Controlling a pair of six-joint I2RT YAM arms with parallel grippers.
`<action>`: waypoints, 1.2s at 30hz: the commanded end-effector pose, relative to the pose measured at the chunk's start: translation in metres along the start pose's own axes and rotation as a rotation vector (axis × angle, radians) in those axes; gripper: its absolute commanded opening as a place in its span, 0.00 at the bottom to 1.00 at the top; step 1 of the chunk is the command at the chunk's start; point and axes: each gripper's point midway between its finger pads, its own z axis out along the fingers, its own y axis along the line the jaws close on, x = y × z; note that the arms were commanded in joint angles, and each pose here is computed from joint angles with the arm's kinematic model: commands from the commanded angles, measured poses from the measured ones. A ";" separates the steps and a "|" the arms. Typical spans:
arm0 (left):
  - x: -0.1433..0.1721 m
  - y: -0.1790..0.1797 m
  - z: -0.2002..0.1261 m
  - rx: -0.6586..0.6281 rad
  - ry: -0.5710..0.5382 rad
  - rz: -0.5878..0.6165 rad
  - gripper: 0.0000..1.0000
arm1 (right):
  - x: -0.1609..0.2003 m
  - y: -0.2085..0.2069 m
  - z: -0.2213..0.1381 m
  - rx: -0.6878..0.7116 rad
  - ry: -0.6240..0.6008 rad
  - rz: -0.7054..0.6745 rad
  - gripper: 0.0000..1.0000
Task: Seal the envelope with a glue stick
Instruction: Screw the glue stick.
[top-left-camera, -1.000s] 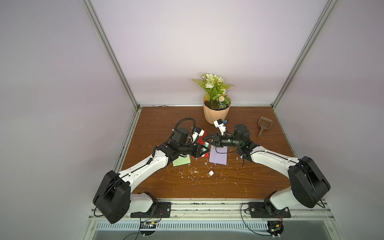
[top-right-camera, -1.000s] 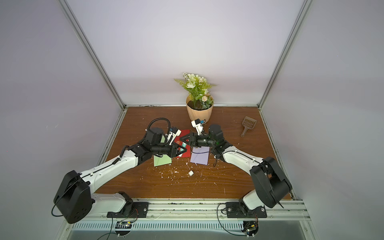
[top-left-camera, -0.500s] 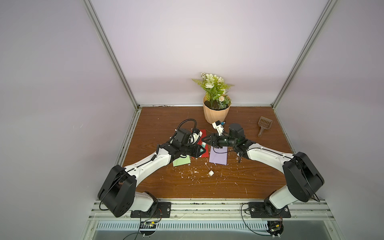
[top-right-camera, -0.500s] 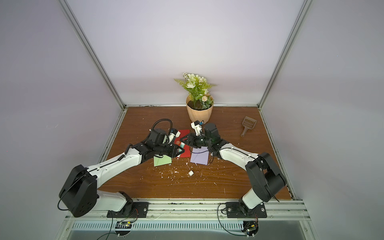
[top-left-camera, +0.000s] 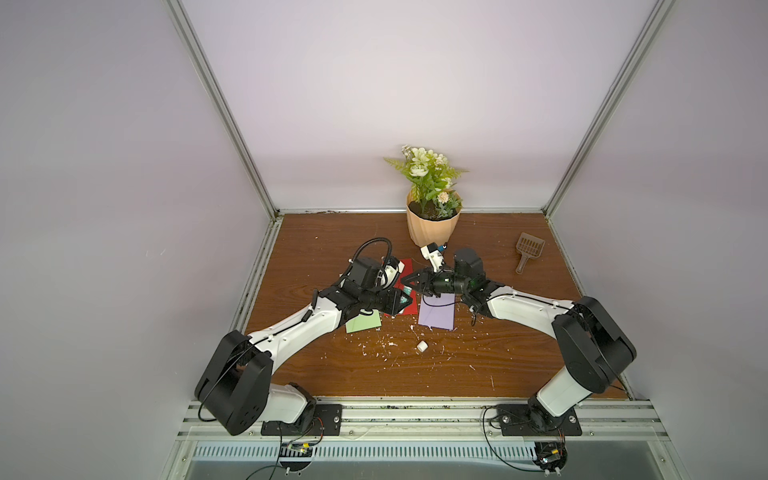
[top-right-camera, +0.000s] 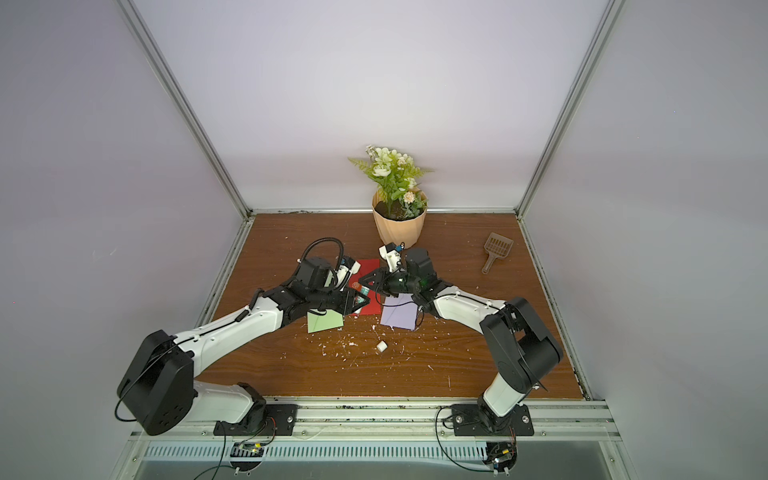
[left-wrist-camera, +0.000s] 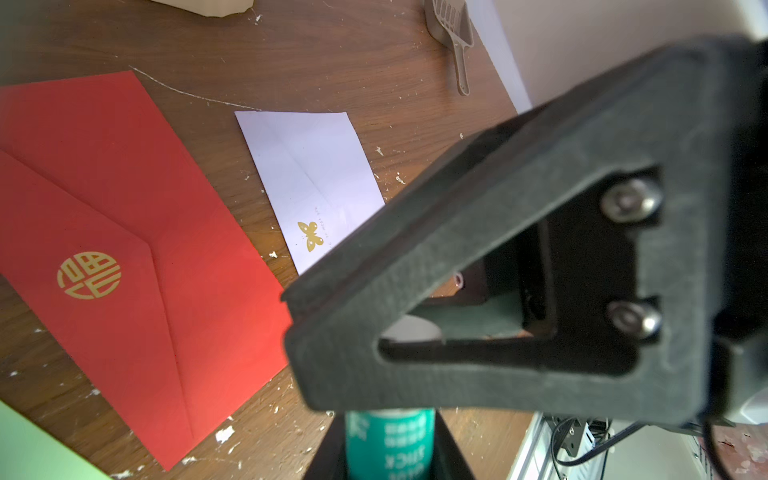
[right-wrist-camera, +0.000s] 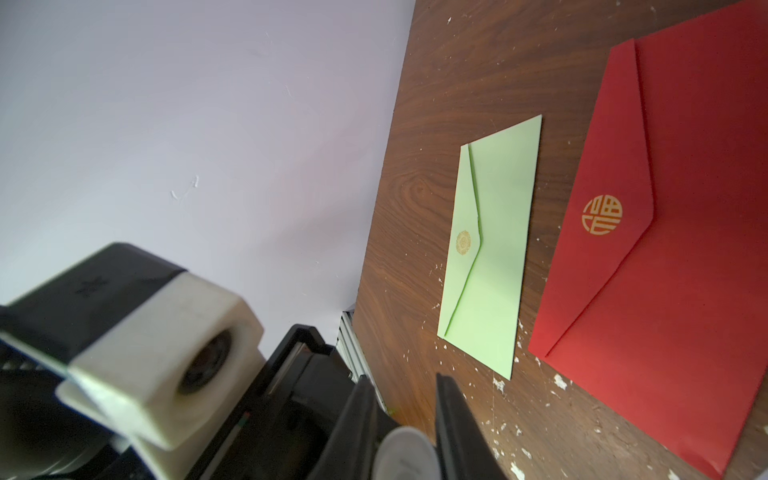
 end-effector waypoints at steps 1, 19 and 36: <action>-0.001 -0.011 -0.005 0.055 -0.012 0.014 0.11 | -0.008 0.031 -0.003 -0.106 -0.023 -0.064 0.14; -0.010 -0.110 -0.064 0.553 -0.030 0.114 0.11 | 0.050 0.160 -0.098 -0.721 0.047 -0.555 0.09; -0.009 -0.096 -0.063 0.442 -0.034 0.145 0.12 | 0.021 0.152 -0.084 -0.594 0.003 -0.425 0.49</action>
